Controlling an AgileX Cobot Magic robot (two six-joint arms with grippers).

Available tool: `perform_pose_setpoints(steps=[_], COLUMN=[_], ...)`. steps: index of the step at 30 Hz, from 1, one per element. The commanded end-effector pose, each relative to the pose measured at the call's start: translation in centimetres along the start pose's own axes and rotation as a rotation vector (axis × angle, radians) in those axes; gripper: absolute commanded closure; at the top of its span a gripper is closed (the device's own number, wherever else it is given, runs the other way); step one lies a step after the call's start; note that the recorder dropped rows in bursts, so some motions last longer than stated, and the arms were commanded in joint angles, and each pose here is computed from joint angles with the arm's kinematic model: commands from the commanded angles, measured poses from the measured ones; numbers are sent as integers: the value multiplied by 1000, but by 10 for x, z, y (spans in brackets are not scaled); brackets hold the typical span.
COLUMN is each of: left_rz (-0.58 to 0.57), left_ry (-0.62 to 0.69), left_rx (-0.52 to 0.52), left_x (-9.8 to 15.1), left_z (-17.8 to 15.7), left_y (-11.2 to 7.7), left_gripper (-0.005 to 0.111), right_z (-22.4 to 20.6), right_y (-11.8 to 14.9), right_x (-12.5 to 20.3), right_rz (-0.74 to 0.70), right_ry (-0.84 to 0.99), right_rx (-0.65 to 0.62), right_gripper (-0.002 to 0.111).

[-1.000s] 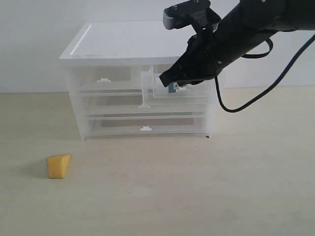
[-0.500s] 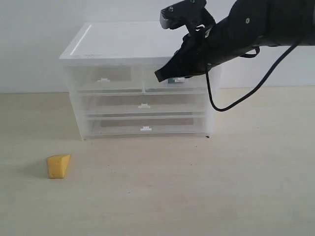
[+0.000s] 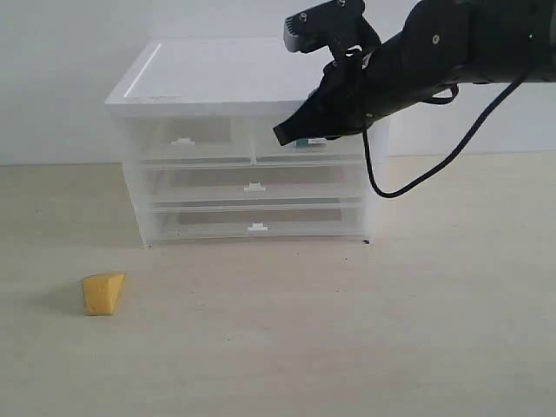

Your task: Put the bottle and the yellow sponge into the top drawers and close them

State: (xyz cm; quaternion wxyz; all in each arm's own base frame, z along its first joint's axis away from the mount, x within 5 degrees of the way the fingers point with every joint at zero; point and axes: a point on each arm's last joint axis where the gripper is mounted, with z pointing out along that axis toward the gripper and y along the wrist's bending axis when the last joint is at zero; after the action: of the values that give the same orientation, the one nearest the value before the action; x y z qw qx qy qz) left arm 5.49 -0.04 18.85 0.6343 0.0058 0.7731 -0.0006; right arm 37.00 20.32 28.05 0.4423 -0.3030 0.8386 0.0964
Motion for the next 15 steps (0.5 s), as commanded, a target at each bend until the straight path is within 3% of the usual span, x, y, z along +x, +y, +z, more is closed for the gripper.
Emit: perform_pose_setpoints(steps=[1,4,7,12,15], left_rz=[1,1,1,1,1], left_ry=[-7,-7,-7,-3,-3], left_rx=[-2,-2,-2,-2,-2], left_x=[0,0,0,1,1], left_z=[0,0,0,0,0], left_y=[0,0,0,0,0], left_gripper=[102,102,102,102,102], right_z=[-21,-36,-49,-69,-85], right_y=[1,1,-6,-39,-60], right_x=[3,11,15,24,32], right_rz=[-43,-93,-113,-67,26], right_ry=[128,261,360,500,568], right_rx=[-32,-42,35,371,438], right_gripper=[107,107,107,107,107])
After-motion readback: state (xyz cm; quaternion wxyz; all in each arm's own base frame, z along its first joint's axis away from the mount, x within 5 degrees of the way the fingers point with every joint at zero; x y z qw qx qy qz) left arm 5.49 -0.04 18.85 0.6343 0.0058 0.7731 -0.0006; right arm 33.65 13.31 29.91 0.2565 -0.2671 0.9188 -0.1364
